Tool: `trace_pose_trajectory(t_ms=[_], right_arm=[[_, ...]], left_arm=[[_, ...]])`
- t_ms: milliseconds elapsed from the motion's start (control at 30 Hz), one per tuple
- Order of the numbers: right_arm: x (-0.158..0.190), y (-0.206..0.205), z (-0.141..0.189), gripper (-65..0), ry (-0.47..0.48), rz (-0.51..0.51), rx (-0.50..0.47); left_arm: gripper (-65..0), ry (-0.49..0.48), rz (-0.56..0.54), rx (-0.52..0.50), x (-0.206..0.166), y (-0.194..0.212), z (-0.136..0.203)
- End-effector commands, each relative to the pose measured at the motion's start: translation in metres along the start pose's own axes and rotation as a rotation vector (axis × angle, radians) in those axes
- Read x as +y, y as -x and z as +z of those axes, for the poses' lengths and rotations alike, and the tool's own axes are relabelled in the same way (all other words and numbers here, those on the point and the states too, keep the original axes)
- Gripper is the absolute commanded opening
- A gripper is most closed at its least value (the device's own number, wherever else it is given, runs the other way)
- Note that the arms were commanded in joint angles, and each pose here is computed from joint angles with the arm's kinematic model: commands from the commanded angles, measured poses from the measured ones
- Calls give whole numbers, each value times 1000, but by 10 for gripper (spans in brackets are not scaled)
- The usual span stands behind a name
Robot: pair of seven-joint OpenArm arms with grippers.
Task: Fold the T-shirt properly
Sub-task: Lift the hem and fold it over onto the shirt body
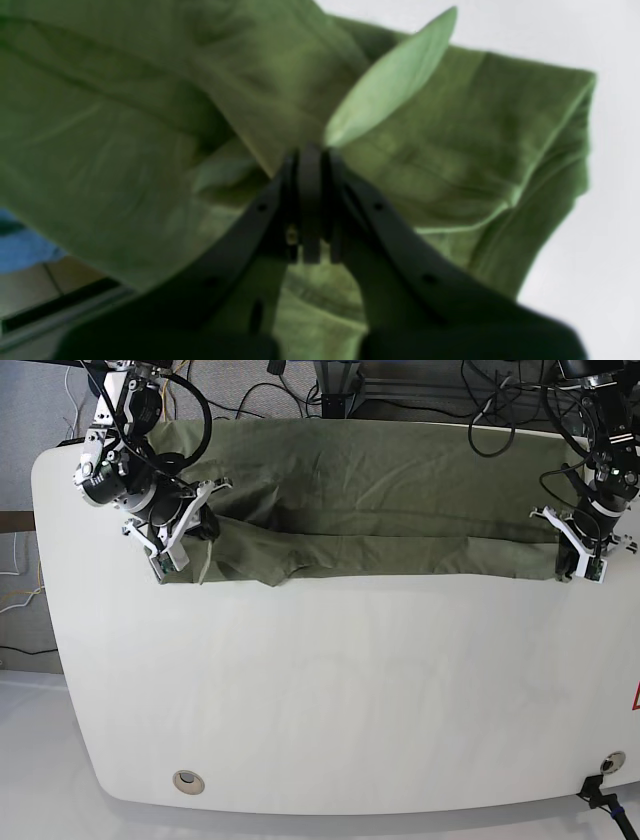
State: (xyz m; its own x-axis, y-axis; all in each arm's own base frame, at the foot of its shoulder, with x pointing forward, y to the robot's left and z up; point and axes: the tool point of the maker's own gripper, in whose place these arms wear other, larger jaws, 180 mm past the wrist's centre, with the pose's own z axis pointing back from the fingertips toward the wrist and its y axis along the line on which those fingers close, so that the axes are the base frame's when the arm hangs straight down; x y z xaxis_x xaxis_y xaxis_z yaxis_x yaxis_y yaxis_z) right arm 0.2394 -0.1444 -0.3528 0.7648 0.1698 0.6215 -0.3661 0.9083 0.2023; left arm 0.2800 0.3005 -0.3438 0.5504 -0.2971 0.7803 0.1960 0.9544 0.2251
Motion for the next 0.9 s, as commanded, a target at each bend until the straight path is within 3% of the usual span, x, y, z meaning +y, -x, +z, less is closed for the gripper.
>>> trace_pose_trajectory(t_ms=[0, 167, 300, 400, 500, 533, 600, 700, 800, 867], right_arm=[[0, -10, 7, -650, -10, 19, -41], [-1, 0, 8, -650, -10, 18, -13], [0, 12, 8, -650, -13, 8, 16], [2, 20, 8, -650, -16, 2, 35], [4, 27, 9, -495, -18, -4, 51], [4, 32, 9, -434, -20, -8, 60], [0, 35, 12, -311, -10, 6, 75], [-1, 34, 13, -177, -7, 10, 75], [-13, 31, 19, -175, 20, 47, 80], [-25, 15, 23, -180, 48, 69, 39]], left_arm=[[-650, -16, -22, -47, 8, -15, 5], [-650, -78, -5, -33, 31, -10, 12], [-650, -62, -72, 117, 36, 12, 17], [-650, -49, -84, 156, 32, 23, 20], [-630, -46, -117, 197, 37, 33, 25], [-548, -49, -122, 213, 39, 34, 26], [-324, -57, -123, 257, 42, 41, 29], [-15, -69, -143, 297, 50, 44, 32], [0, -89, -152, 288, 60, 38, 34], [0, -171, -132, 209, 86, 9, 41]])
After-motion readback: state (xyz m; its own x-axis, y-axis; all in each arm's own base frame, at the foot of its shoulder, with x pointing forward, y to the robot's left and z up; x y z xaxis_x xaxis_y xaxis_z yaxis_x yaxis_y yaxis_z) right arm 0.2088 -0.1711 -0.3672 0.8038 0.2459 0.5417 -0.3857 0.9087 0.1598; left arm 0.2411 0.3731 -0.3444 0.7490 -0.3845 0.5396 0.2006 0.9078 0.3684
